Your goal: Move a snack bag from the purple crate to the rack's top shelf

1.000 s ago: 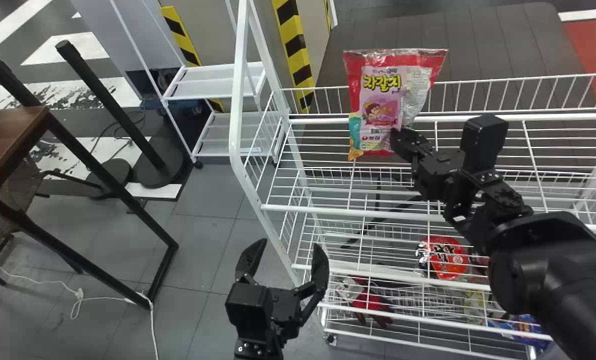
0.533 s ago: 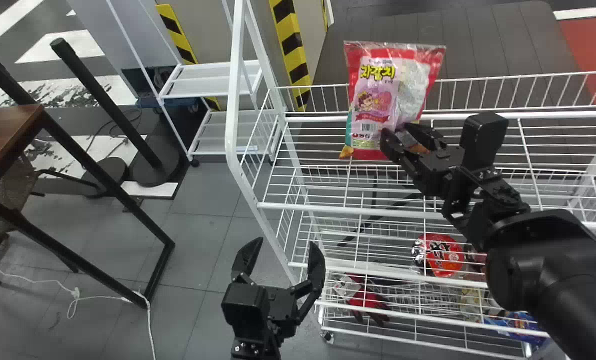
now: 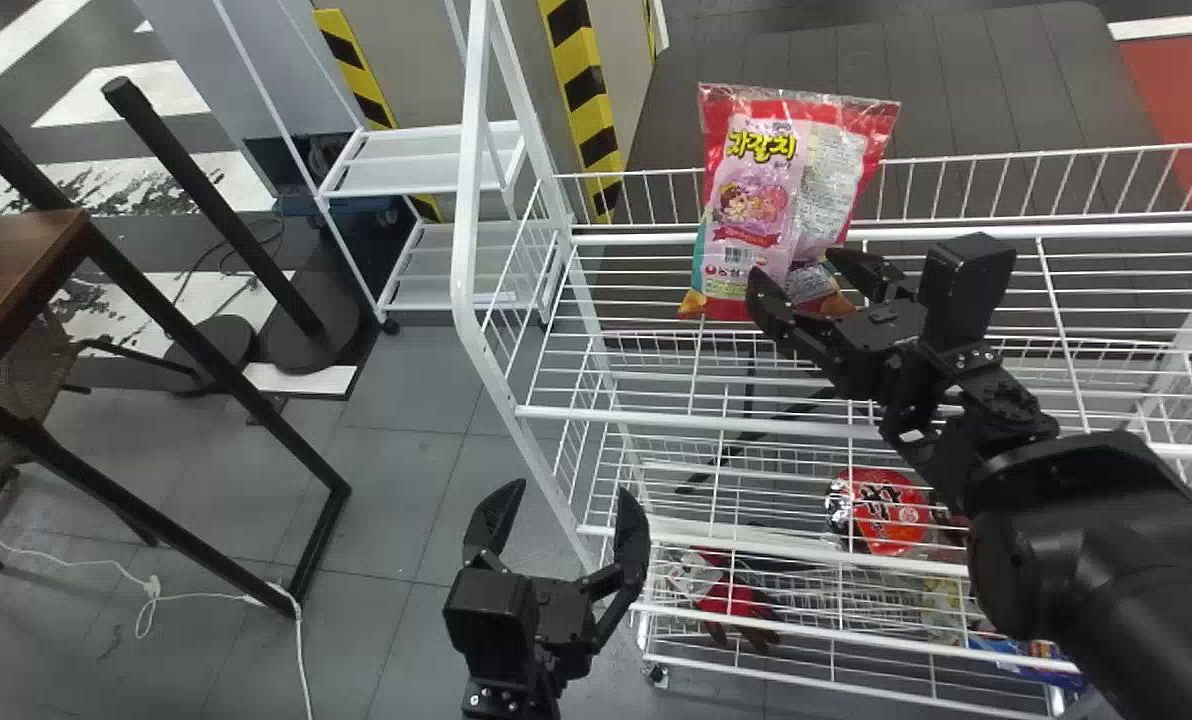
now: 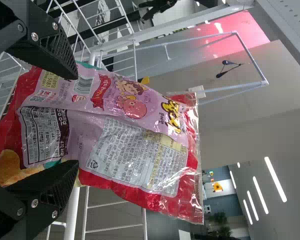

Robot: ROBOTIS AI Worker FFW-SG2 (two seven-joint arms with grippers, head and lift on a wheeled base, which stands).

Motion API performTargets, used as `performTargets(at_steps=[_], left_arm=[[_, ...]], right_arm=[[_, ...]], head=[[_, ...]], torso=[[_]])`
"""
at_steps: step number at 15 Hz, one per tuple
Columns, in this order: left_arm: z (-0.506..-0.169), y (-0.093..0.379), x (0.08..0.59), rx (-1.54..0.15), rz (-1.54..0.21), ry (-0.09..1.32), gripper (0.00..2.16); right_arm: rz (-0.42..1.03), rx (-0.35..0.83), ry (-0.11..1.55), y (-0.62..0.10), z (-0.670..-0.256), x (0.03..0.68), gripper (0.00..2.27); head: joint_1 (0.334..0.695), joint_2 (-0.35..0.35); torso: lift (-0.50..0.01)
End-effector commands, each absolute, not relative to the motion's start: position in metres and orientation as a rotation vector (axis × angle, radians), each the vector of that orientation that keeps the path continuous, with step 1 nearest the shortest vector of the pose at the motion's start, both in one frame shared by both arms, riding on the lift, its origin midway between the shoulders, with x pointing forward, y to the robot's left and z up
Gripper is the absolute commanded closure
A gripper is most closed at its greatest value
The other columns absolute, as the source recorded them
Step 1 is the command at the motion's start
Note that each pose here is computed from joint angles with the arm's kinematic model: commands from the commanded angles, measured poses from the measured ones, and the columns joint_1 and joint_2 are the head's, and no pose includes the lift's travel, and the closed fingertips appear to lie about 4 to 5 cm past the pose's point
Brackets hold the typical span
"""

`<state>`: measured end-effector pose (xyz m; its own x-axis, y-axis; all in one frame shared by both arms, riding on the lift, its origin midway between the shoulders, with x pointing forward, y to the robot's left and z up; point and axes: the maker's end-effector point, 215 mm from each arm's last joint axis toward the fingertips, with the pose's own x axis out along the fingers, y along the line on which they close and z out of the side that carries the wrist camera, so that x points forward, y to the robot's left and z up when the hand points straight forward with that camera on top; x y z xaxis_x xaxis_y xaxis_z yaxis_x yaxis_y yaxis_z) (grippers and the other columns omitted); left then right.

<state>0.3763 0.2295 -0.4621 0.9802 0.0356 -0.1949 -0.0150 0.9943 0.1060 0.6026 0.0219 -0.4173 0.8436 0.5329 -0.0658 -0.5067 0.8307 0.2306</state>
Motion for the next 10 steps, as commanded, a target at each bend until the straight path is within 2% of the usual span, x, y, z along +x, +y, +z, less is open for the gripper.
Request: performTargets(at_steps=[1,3,4,7,8,10], left_arm=[[-0.462,0.234,0.377,0.101,0.035,0.198,0.14],[-0.462,0.240,0.378,0.089,0.045,0.200,0.14],[-0.462,0.243,0.378,0.080,0.047,0.202,0.14],[-0.454,0.250,0.381,0.073,0.060,0.183,0.14],[-0.448,0.250,0.380,0.070,0.061,0.166,0.14],[-0.439,0.246,0.381,0.062,0.056,0.149,0.14]], right_arm=[[0.578,0.212,0.083,0.038,-0.406,0.584,0.26],[0.632,0.195,0.073,0.065,-0.397,0.552,0.16],[0.658,0.208,0.092,0.080,-0.391,0.540,0.12],[0.660,0.237,0.043,0.099,-0.337,0.504,0.12],[0.640,0.266,0.005,0.097,-0.311,0.496,0.12],[0.610,0.234,-0.008,0.062,-0.301,0.479,0.12]], head=[[0.695,0.277],[0.695,0.290],[0.695,0.317],[0.695,0.350],[0.695,0.350],[0.695,0.350]], torso=[[-0.001],[-0.001],[-0.001],[-0.001],[-0.001],[-0.001]])
